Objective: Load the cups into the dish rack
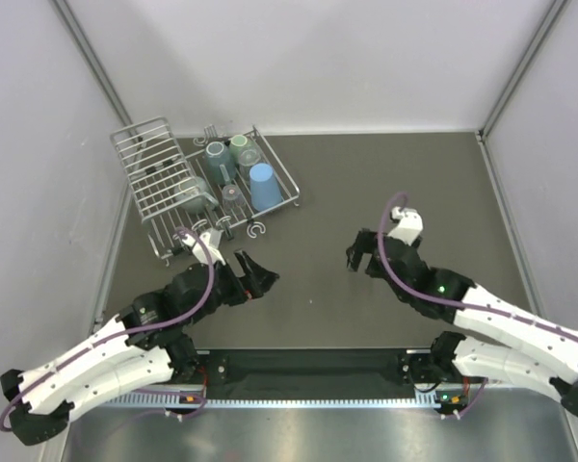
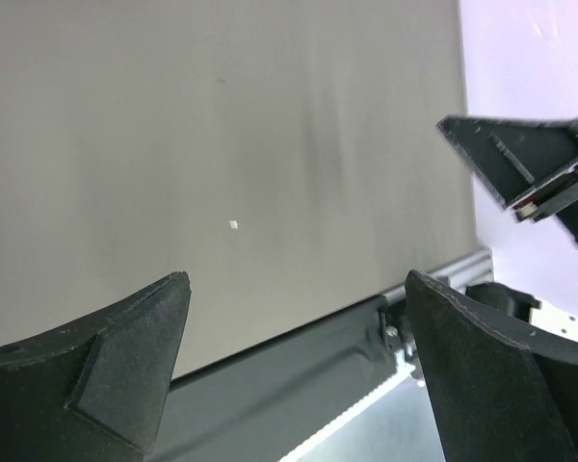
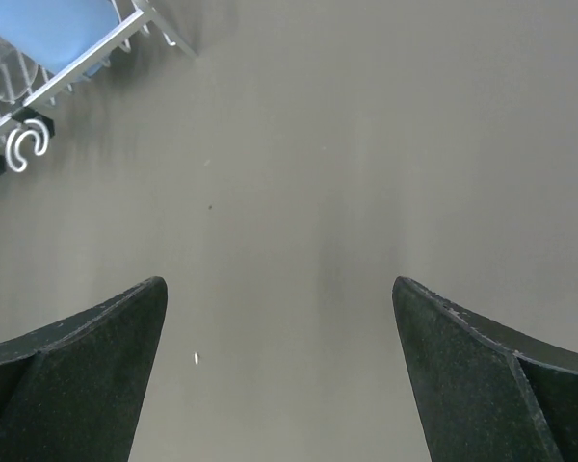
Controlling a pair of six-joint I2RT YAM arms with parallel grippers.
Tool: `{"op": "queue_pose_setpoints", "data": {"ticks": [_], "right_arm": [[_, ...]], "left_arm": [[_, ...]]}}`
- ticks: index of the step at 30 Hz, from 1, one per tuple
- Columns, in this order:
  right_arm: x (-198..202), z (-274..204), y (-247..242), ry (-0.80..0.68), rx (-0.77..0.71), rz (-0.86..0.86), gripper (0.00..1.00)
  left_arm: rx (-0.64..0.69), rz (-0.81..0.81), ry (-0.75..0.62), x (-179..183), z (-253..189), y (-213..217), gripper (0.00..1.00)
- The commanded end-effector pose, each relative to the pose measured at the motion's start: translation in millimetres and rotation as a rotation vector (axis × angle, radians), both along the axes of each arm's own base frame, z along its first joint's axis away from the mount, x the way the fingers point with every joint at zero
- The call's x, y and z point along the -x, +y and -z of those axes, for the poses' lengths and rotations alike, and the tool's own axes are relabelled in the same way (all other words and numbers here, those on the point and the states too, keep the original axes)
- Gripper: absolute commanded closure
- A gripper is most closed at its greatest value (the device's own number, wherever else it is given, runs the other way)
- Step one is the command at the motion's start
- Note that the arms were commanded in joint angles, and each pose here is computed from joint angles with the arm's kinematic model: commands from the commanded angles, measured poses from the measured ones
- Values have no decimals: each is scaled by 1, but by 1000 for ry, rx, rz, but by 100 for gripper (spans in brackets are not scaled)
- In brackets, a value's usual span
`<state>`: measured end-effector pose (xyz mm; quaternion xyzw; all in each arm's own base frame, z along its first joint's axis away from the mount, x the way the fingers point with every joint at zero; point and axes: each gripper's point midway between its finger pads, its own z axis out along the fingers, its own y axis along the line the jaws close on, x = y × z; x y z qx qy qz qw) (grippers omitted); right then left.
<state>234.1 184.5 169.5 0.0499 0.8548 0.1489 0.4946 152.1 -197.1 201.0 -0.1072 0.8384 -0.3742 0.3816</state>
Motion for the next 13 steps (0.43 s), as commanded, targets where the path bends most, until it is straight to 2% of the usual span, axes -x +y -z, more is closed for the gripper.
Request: {"op": "queue_pose_setpoints", "data": {"ticks": [1, 6, 9, 10, 12, 13], "right_arm": [[16, 6, -8, 10, -116, 13, 0], [32, 7, -23, 3, -231, 32, 0], [39, 16, -29, 8, -283, 48, 0], [41, 24, -31, 11, -301, 52, 0], [45, 27, -27, 18, -351, 35, 0], [50, 26, -26, 12, -381, 9, 0]], "left_arm": [[125, 75, -78, -8, -32, -29, 2], [238, 128, -48, -17, -33, -43, 2], [380, 191, -3, -21, -30, -47, 2], [497, 253, -52, -20, -45, -49, 2], [609, 298, -106, -15, -57, -45, 2], [669, 295, -79, -11, -46, -41, 2]]}}
